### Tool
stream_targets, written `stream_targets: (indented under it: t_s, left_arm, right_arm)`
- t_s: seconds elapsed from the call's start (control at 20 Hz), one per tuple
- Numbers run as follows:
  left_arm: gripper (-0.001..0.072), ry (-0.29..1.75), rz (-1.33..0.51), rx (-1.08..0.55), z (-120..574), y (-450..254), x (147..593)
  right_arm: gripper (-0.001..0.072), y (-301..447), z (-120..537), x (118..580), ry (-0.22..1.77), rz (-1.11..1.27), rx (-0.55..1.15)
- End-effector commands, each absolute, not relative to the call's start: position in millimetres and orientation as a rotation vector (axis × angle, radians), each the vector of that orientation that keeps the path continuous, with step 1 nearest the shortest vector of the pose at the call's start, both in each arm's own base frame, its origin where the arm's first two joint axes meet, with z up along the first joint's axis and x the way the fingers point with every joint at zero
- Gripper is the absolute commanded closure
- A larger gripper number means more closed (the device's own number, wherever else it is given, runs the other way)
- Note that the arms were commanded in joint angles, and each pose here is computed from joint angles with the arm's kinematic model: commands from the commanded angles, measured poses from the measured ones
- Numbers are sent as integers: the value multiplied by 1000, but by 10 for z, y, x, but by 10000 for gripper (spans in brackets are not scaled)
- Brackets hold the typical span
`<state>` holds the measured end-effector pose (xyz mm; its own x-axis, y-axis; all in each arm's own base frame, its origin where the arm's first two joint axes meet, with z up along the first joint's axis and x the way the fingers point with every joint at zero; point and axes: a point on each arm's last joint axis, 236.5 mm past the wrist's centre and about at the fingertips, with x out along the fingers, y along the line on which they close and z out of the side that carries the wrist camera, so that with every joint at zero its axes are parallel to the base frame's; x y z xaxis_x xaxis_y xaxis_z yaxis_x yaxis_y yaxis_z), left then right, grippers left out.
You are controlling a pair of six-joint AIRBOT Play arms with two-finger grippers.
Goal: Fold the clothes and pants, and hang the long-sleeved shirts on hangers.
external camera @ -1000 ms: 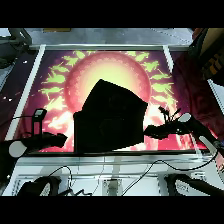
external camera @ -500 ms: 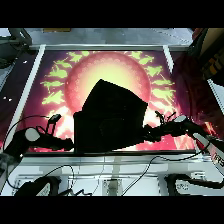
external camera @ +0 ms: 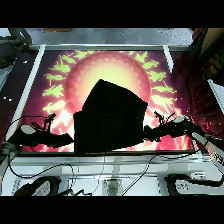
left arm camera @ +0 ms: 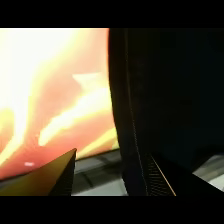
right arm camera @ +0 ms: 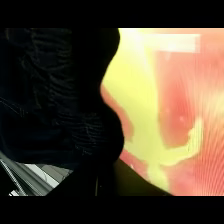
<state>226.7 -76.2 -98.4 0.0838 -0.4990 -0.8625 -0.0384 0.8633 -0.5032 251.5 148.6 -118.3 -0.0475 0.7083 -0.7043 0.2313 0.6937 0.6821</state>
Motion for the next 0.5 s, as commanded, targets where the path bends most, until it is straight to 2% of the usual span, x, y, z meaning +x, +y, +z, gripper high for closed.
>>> stream_targets:
  t_s: [0.0,0.25,0.35,0.4,0.45]
  left_arm:
    - [214,1479,-378,-500,-1045,-759,2253]
    - [220,1585,-539,-554,-1172,-1131,2063]
    - [221,1601,-629,-514,-1222,-1276,1991]
    - [246,1616,-665,-483,-1254,-1328,1936]
    - [376,1623,-695,-458,-1275,-1367,1897]
  right_arm:
    - [669,1503,-1161,2530,1606,466,791]
    - [671,1500,-1166,2537,1603,463,790]
    - [679,1499,-1167,2541,1602,462,791]
    - [679,1503,-1163,2540,1602,464,793]
    - [679,1515,-1151,2544,1601,467,801]
